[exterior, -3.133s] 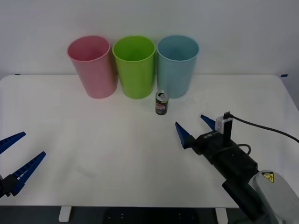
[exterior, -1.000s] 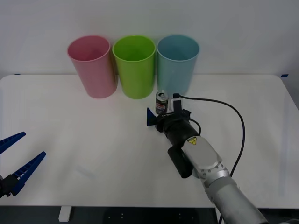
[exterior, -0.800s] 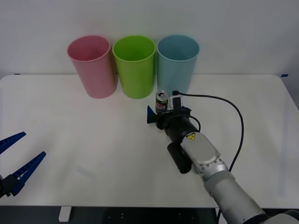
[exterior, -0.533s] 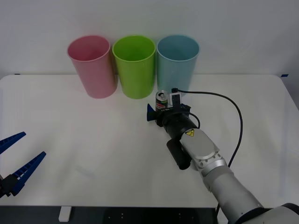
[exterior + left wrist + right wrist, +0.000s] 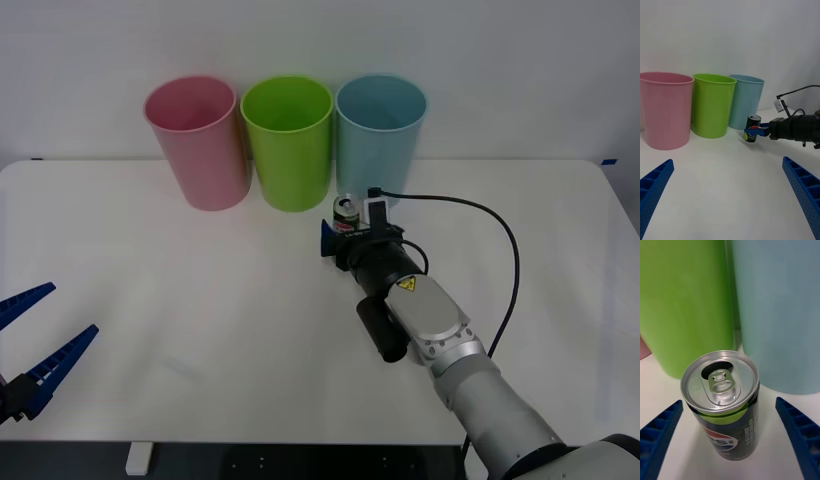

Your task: Grasp the object on the table and drop it into the matching bin: aluminum can to the light blue bin, PET bottle to the pink bin.

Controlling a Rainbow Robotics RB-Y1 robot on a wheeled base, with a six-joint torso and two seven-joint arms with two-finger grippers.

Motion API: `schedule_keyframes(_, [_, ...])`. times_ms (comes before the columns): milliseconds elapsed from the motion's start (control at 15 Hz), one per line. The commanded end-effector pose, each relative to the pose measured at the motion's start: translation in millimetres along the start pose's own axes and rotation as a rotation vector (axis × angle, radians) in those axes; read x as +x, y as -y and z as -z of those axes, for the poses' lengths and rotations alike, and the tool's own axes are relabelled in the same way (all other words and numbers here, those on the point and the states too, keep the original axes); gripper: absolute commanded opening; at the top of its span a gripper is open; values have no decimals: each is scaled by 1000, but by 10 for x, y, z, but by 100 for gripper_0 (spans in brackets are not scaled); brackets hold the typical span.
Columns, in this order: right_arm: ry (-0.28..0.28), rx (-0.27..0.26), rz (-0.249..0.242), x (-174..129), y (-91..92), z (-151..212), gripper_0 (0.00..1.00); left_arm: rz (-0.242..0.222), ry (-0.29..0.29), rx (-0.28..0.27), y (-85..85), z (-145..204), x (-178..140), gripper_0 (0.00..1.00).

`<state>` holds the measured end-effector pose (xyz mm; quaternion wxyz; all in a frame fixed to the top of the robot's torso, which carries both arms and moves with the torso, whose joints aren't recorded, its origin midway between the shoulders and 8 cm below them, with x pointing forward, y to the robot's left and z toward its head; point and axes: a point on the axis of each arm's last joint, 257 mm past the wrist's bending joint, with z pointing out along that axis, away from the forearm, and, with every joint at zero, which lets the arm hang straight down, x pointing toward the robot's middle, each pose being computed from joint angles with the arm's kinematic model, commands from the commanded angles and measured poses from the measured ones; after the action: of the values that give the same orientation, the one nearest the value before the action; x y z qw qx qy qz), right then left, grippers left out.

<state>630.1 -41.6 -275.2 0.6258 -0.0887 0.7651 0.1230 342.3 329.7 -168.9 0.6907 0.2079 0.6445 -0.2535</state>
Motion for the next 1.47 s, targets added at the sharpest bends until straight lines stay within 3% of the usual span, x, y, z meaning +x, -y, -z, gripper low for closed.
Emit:
schedule_keyframes(67, [1, 0, -2, -5, -2, 0, 0, 0, 0, 0, 0, 0, 0, 100])
schedule_keyframes(733, [18, 5, -22, -85, 23, 2, 0, 0, 0, 0, 0, 0, 0, 100])
schedule_keyframes(1133, [84, 2, -30, -218, 154, 261, 0, 0, 0, 0, 0, 0, 0, 100])
schedule_keyframes(1467, [143, -36, -63, -406, 259, 573, 0, 0, 0, 0, 0, 0, 0, 100])
